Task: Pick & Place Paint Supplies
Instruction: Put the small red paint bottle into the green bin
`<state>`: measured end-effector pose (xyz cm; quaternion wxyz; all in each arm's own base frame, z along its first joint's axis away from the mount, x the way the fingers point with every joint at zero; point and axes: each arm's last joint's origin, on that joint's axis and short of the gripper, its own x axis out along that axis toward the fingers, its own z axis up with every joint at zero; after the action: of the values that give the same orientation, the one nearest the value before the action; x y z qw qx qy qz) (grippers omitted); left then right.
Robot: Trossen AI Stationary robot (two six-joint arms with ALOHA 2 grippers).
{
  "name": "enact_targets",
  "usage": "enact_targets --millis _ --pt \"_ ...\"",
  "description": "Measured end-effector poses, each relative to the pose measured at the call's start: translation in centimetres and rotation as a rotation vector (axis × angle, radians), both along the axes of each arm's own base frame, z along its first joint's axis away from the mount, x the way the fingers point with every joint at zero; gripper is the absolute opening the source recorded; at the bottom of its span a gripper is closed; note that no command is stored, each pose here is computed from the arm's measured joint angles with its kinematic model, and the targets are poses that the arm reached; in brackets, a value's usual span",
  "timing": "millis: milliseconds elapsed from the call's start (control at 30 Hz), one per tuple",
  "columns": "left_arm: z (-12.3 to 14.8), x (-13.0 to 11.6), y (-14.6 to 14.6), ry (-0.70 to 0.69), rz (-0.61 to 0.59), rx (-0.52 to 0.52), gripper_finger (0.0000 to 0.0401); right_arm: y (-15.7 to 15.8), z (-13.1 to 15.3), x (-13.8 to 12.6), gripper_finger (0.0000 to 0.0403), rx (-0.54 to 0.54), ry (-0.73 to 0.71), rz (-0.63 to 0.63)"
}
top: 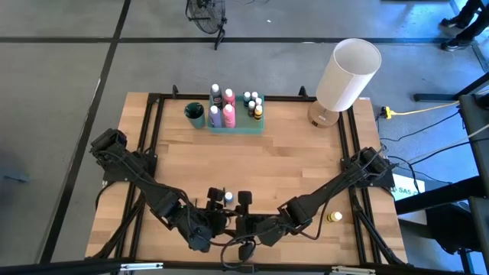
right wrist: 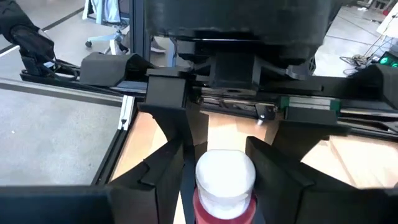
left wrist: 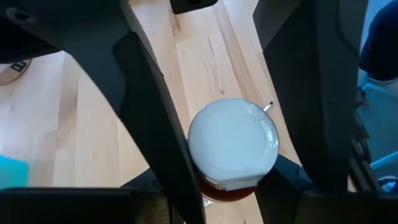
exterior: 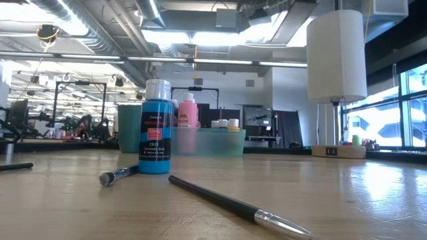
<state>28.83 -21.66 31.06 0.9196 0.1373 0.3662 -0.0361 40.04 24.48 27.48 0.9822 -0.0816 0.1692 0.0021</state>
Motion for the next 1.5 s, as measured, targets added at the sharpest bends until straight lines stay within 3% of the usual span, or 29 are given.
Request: enact_targets --millis 433,633,1500 --pt "0.19 -0.82 -0.84 -0.017 0.011 -0.012 0.0139 0.0 -0.23 0.0 0.0169 -0.003 0.007 -0.002" --pt "0.18 -0.87 -0.91 -0.014 0.002 -0.013 0.0139 -0.03 -0.32 -0.03 0.0117 -0.004 0.013 -0.006" --pt "0.26 -0.94 -0.98 -0.023 -0.018 0.018 0.0165 0.45 -0.47 -0.42 0.0117 -0.017 0.017 -0.013"
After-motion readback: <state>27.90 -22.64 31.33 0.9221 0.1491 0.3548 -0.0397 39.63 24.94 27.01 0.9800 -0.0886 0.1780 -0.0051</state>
